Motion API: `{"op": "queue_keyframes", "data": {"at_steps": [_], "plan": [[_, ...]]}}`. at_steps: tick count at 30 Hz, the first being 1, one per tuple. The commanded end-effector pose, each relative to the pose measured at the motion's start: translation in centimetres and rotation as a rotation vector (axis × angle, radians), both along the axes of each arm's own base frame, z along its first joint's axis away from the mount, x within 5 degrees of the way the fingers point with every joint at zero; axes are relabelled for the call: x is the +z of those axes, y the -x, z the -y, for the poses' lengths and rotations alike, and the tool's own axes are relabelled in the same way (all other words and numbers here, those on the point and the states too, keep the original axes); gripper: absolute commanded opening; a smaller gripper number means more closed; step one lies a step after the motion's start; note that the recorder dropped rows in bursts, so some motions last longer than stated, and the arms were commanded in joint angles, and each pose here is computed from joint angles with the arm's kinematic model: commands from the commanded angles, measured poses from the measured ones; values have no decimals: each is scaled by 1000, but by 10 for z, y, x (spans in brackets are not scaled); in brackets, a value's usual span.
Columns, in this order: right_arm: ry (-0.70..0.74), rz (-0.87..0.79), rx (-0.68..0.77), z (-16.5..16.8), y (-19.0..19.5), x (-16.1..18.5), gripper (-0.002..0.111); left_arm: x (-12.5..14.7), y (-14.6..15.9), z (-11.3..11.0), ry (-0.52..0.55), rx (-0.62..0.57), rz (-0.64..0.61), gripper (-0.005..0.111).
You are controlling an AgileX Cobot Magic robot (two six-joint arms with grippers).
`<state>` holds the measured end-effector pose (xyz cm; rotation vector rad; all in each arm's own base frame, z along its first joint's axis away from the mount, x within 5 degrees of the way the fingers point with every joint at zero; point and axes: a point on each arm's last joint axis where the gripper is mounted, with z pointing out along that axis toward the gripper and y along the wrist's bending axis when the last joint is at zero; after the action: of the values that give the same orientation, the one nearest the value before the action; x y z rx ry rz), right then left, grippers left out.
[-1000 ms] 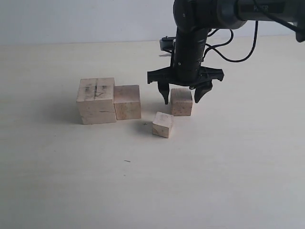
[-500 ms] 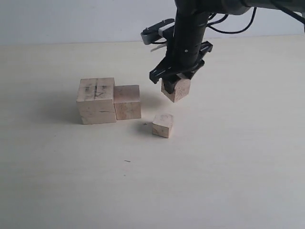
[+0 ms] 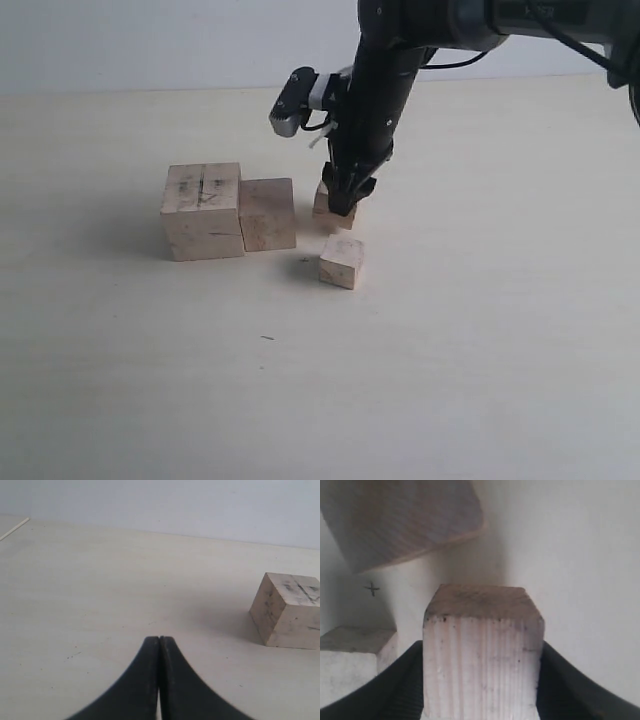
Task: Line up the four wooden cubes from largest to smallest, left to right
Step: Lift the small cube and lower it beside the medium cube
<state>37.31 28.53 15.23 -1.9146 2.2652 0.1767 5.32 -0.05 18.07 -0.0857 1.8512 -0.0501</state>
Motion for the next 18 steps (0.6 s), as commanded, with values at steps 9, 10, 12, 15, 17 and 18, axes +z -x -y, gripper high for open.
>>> {"op": "queue_keyframes", "data": {"at_steps": [9, 10, 12, 15, 17, 18], "plan": [[-26, 50, 266, -7, -3, -16, 0, 0, 0, 0, -2, -4, 14, 0], [-28, 58, 274, -7, -4, -16, 0, 0, 0, 0, -2, -4, 14, 0], [-36, 77, 282, -8, -5, -16, 0, 0, 0, 0, -2, -4, 14, 0], [-36, 78, 302, -8, -5, -18, 0, 0, 0, 0, -2, -4, 14, 0], [-34, 64, 301, -8, -5, -22, 0, 0, 0, 0, -2, -4, 14, 0], [-36, 55, 299, -9, -4, -23, 0, 0, 0, 0, -2, -4, 14, 0]]}}
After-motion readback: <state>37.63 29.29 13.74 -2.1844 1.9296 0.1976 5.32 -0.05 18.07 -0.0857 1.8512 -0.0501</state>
